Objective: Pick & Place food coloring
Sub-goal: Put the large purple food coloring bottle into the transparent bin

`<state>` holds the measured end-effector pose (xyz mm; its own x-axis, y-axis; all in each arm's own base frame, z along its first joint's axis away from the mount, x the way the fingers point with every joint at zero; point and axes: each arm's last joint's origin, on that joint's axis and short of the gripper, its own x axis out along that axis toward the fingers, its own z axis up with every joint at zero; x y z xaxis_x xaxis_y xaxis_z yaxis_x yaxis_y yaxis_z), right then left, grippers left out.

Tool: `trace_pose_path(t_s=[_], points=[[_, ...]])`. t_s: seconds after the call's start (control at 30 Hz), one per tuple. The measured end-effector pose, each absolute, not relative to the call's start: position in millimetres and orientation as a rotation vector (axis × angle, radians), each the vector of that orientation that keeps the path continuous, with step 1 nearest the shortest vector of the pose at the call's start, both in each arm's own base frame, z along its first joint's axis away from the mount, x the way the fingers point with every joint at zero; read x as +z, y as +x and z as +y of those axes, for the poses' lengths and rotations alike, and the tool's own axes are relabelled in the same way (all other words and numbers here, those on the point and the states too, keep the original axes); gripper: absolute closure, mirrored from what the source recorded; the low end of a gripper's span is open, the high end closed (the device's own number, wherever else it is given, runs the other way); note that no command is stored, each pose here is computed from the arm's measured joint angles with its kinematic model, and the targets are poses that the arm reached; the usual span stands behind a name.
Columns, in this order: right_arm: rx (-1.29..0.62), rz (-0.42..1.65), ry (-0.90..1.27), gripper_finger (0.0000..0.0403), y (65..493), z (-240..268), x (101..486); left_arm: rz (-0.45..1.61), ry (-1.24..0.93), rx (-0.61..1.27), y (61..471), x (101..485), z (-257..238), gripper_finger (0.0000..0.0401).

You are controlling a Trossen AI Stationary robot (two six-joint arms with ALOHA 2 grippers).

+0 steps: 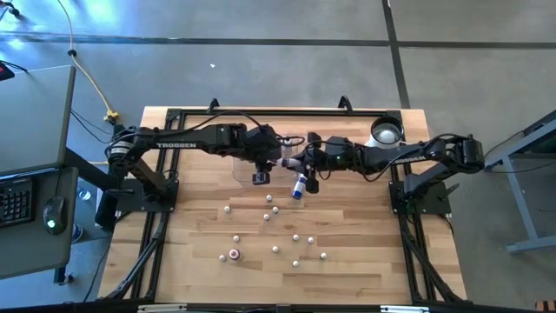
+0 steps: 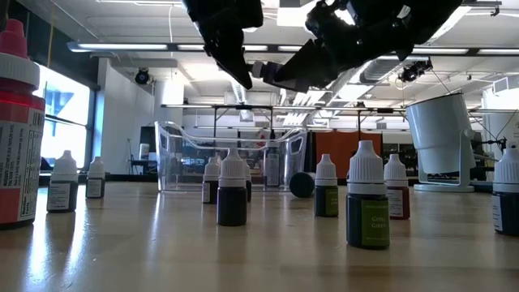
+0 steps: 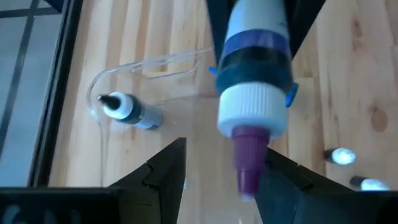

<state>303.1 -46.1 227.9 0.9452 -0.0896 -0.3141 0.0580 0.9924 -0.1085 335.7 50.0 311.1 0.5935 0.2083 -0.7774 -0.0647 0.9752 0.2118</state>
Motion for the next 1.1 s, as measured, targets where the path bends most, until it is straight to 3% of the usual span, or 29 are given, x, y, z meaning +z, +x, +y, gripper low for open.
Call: trace_pose_path(t_s=[0.23, 0.37, 0.53, 0.67, 0.87, 1.1], points=[[-0.083, 0.292, -0.105, 0.0279, 295, -45, 242, 1.014, 0.212, 0.204, 320, 352, 50, 0.0242], [-0.179, 0.273, -0.13, 0.0279, 278, -45, 262, 1.04, 0.204, 0.184, 304, 388, 47, 0.0242], [-0.278, 0.23, -0.191, 0.0279, 251, -44, 290, 1.085, 0.146, 0.267, 275, 428, 44, 0.0242], [-0.235, 0.177, -0.181, 0.0279, 233, -39, 301, 1.051, 0.094, 0.273, 246, 441, 40, 0.0242], [-0.098, 0.119, -0.174, 0.0279, 222, -34, 282, 0.84, 0.098, 0.197, 226, 424, 35, 0.0242], [-0.075, -0.077, -0.192, 0.0279, 223, -33, 262, 0.412, 0.24, 0.031, 255, 367, 34, 0.0242]])
